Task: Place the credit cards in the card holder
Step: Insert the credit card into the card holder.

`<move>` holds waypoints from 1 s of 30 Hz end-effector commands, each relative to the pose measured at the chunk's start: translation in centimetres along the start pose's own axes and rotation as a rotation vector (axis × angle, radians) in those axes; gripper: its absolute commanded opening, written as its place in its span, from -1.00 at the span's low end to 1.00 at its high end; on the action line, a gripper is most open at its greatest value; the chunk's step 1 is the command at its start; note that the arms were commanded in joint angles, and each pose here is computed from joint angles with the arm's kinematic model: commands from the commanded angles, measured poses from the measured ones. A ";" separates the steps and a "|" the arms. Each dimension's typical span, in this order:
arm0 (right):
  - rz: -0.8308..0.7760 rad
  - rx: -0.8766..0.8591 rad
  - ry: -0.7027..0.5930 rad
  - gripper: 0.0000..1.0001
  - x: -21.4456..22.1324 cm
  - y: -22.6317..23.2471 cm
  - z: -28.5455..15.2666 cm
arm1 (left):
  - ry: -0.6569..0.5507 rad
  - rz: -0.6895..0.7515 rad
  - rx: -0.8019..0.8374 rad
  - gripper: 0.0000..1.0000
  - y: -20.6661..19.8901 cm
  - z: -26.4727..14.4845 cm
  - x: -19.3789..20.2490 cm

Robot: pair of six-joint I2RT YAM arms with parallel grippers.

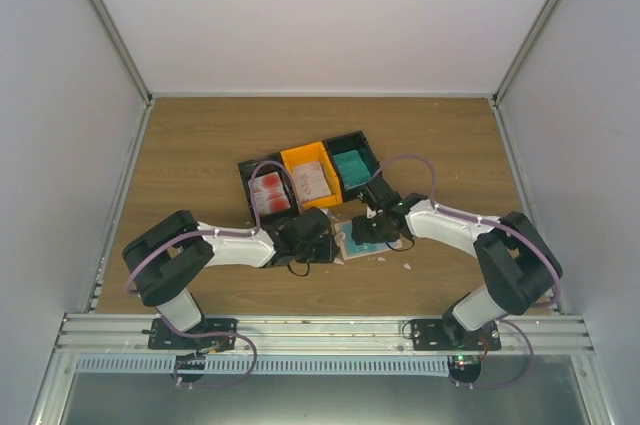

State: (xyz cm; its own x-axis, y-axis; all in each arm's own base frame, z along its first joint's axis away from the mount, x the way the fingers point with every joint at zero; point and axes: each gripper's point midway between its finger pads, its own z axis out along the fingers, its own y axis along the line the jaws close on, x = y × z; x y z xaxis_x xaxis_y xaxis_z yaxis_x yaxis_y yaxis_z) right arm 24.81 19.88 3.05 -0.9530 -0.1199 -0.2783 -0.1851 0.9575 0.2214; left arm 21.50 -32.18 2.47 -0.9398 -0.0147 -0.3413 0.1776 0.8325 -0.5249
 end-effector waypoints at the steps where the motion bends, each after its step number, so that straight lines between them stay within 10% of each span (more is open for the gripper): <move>1: -0.039 -0.063 0.023 0.21 0.2 1.3 0.6 | 0.015 0.012 -0.059 -0.48 1.1 1.0 0.3; 21: -0.111 -0.311 0.052 0.13 1.0 5.5 -0.3 | 0.033 0.073 -0.036 -0.52 0.1 1.6 0.0; 30: 0.008 -0.099 -0.119 0.19 -2.2 1.1 -2.8 | -0.034 0.068 -0.062 -0.42 0.2 -0.3 -1.0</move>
State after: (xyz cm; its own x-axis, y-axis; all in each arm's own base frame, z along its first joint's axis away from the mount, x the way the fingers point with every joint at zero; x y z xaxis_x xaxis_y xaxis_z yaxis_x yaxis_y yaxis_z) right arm 24.42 22.36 4.01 -0.9434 -0.1637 -0.2885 -0.2644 0.8965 0.3556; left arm 22.42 -33.25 2.59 -0.9272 0.0286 -0.3734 0.2272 0.8355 -0.5003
